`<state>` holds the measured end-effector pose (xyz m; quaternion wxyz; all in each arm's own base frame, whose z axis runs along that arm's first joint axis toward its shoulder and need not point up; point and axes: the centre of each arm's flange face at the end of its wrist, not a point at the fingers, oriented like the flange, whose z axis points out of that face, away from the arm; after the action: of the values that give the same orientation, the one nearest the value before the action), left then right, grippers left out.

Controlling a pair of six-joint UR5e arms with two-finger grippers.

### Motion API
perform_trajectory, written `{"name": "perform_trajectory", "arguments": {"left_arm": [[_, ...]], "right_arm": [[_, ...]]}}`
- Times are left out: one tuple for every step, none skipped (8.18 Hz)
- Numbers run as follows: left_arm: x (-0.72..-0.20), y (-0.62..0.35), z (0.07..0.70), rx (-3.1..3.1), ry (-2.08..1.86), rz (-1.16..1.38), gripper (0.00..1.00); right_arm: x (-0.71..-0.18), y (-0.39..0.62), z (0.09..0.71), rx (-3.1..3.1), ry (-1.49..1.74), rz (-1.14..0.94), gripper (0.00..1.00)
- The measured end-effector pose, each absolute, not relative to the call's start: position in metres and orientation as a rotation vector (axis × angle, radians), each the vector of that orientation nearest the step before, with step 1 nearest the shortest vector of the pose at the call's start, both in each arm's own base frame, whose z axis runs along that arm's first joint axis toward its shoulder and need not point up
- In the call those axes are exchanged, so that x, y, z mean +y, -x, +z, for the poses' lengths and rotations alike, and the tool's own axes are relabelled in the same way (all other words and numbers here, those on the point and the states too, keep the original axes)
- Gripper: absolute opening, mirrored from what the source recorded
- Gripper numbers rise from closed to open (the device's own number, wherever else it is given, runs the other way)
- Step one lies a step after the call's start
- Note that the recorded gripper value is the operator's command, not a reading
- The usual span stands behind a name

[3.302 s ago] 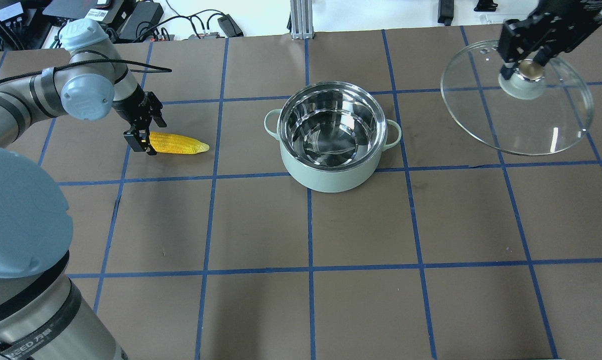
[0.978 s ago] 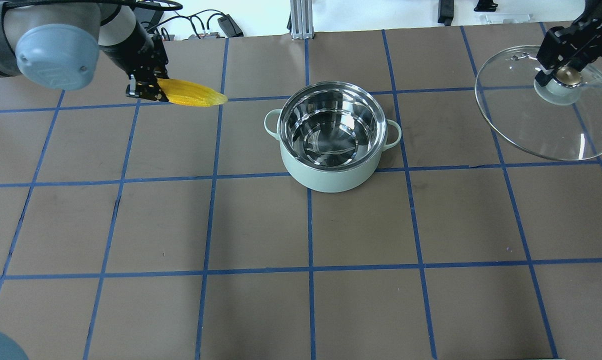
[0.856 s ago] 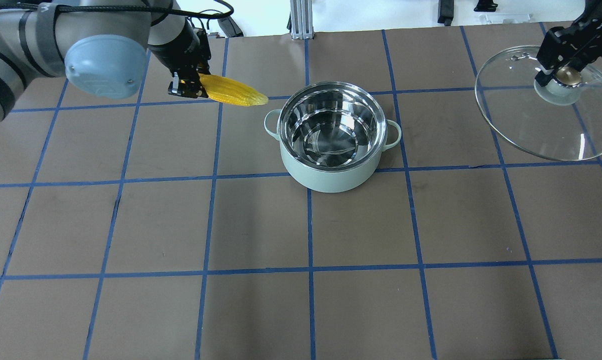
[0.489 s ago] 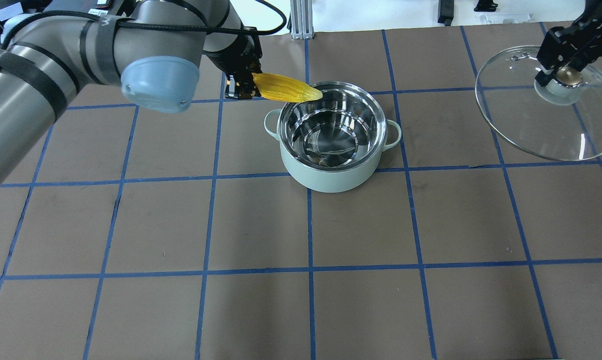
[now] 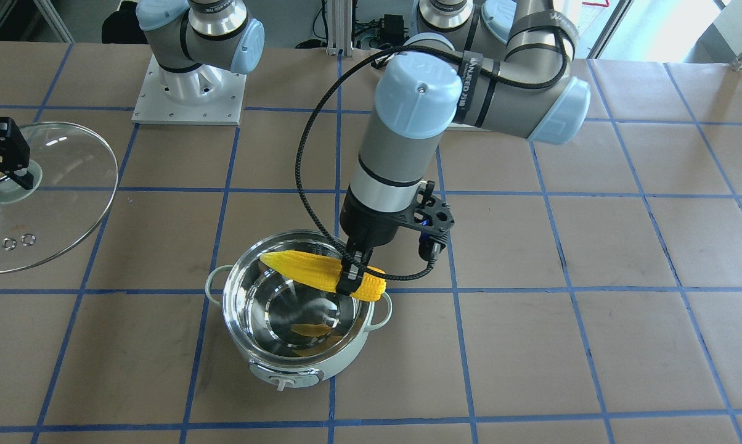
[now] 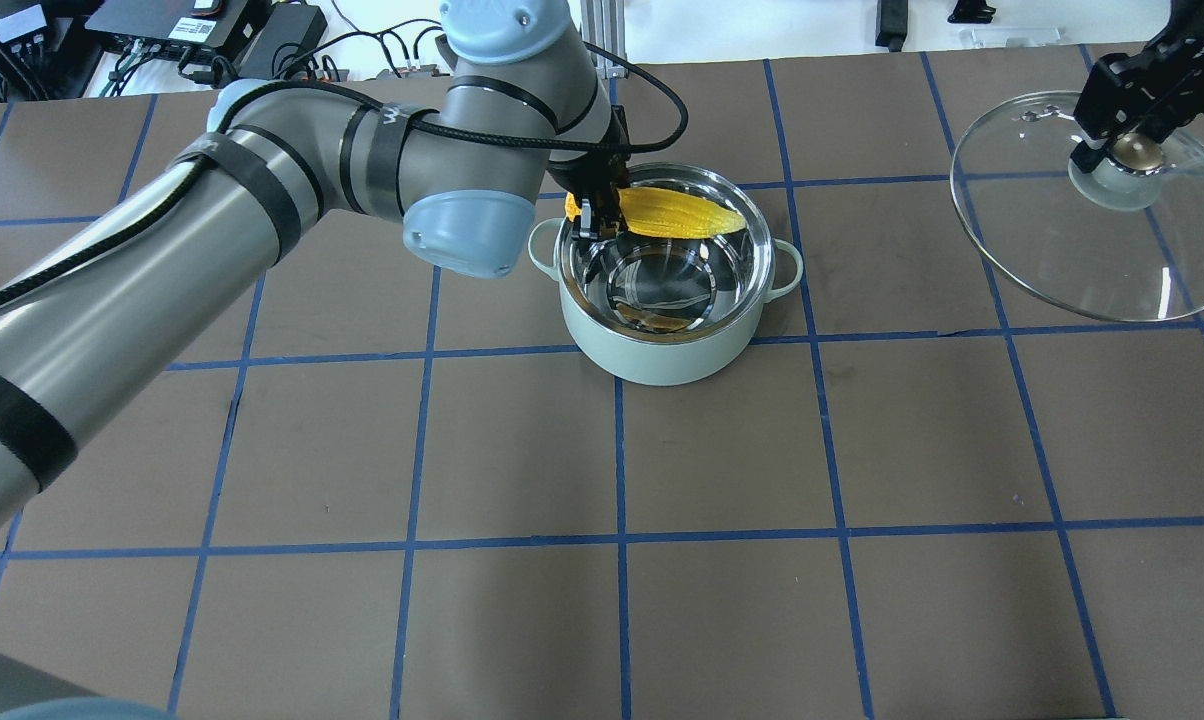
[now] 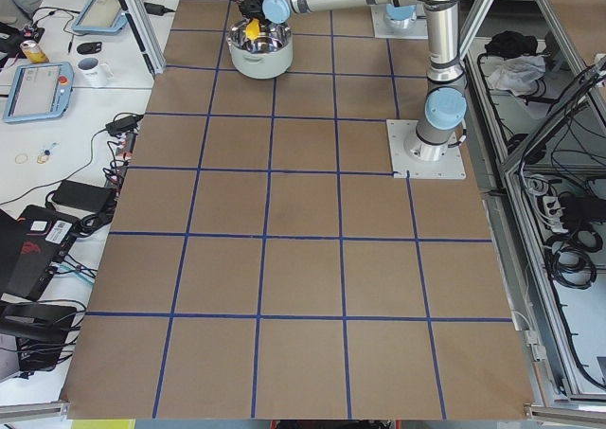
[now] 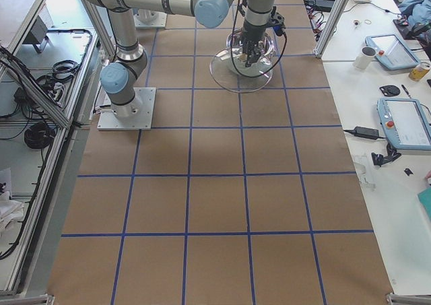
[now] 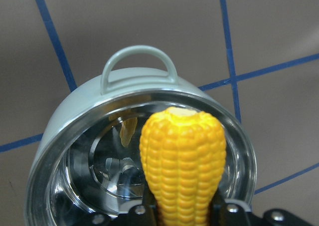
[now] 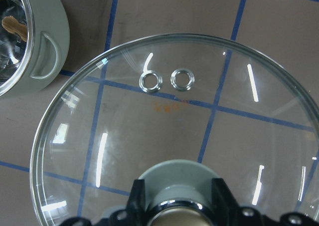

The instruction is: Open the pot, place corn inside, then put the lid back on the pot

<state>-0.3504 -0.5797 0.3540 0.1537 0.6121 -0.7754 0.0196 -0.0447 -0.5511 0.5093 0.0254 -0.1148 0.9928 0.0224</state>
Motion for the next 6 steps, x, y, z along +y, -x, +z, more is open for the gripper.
{"name": "perform_trajectory", "arguments": {"left_arm": [[-0.578,0.362,0.34,-2.235,-1.757,0.041,0.0],[-0.579,0.367,0.329,-2.249,-1.757,0.03,0.02],[-0.58,0.37,0.318,-2.262,-1.761,0.019,0.26],[-0.582,0.372,0.307,-2.274,-1.767,0.007,0.53],[-0.584,0.373,0.297,-2.282,-1.774,-0.003,0.83],[-0.586,0.373,0.29,-2.284,-1.779,-0.008,1.0]], "right_arm": [[-0.551,0.045,0.509,3.069,0.355,0.069,0.19],[-0.551,0.044,0.51,3.069,0.355,0.067,0.19],[-0.551,0.044,0.51,3.069,0.355,0.067,0.19],[-0.551,0.044,0.51,3.069,0.355,0.067,0.19],[-0.551,0.044,0.51,3.069,0.355,0.066,0.19],[-0.551,0.044,0.51,3.069,0.355,0.067,0.19]]}}
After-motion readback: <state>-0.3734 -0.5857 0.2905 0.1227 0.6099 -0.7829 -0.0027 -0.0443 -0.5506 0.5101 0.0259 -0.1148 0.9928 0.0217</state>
